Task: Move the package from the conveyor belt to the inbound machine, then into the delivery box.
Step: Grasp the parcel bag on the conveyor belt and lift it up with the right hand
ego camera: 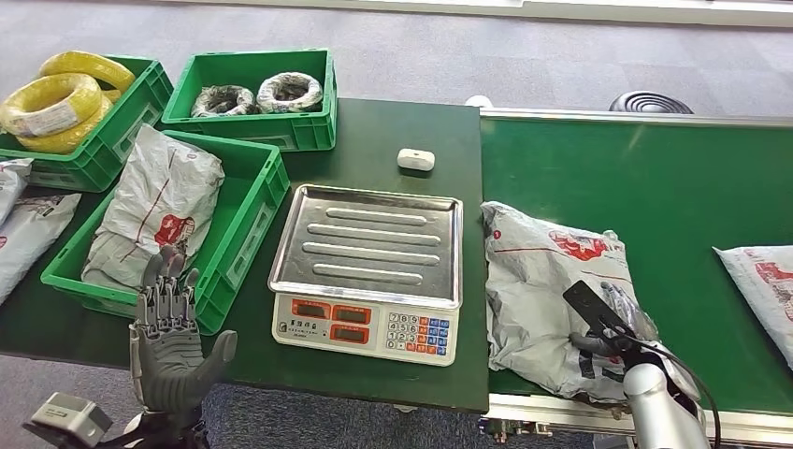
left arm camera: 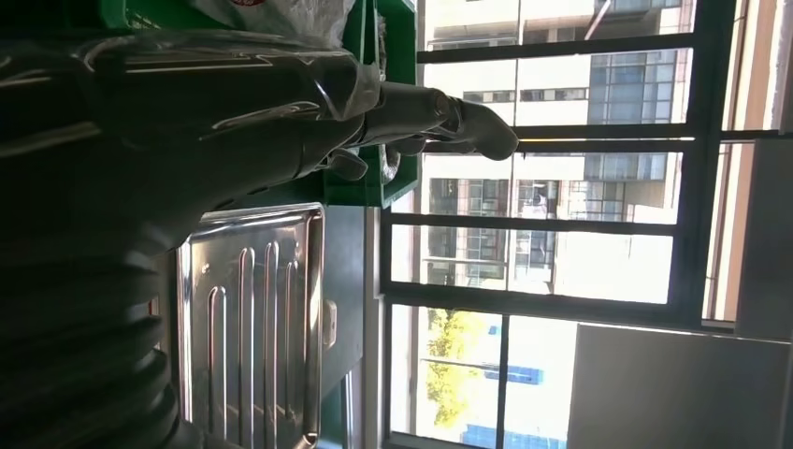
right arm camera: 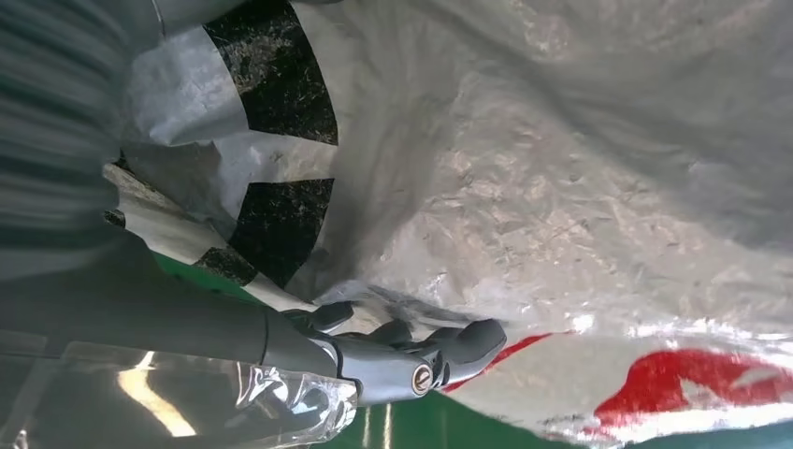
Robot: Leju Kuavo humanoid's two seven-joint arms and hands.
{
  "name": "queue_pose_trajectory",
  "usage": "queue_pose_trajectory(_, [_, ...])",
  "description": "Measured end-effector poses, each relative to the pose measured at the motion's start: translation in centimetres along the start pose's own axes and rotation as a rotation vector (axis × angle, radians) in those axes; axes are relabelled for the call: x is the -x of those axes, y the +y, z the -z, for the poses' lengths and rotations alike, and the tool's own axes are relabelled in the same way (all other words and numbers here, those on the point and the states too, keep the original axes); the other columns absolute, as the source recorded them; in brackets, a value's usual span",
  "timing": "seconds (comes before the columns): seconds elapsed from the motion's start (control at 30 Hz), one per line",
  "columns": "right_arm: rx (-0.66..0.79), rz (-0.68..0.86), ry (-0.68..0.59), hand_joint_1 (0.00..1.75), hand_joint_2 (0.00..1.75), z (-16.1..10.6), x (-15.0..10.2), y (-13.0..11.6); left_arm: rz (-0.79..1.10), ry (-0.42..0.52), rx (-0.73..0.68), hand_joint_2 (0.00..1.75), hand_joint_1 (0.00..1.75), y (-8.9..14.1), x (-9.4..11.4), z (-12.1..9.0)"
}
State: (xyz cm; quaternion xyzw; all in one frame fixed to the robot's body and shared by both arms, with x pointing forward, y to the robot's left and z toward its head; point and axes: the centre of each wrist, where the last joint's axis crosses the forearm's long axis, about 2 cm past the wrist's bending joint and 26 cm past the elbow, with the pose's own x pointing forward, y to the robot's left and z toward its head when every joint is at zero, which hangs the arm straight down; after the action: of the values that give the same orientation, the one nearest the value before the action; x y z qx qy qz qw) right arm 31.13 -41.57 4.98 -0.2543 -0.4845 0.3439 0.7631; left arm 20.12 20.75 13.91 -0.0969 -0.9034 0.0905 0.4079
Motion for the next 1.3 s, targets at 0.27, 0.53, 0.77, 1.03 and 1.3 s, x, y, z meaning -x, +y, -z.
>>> queue_pose_trajectory(0.27, [-0.232,0.022,-0.128,0.0,1.75,1.3,0.9,-0.5,0.017,-0.049,-0.005,1.75,0.0,0.4,0.6,2.2])
queue_pose_trajectory(0.53, [-0.281,0.098,-0.189,1.75,1.75,1.3,1.5,-0.2,0.039,-0.016,-0.008,1.75,0.0,1.4,0.4,1.0])
queue_pose_trajectory(0.77, [-0.2,0.122,-0.213,1.75,1.75,0.3,3.1,-0.1,0.045,0.029,0.014,1.75,0.0,3.3,0.6,-0.1])
queue_pose_trajectory(1.03, [0.118,-0.032,-0.212,1.75,1.75,0.6,0.7,-1.9,0.095,-0.002,-0.057,1.75,0.0,2.0,-0.1,0.0])
queue_pose_trajectory(1.3, [0.441,-0.171,-0.325,1.75,1.75,-0.6,-4.9,-5.2,0.075,-0.039,-0.076,1.75,0.0,0.9,-1.0,0.3])
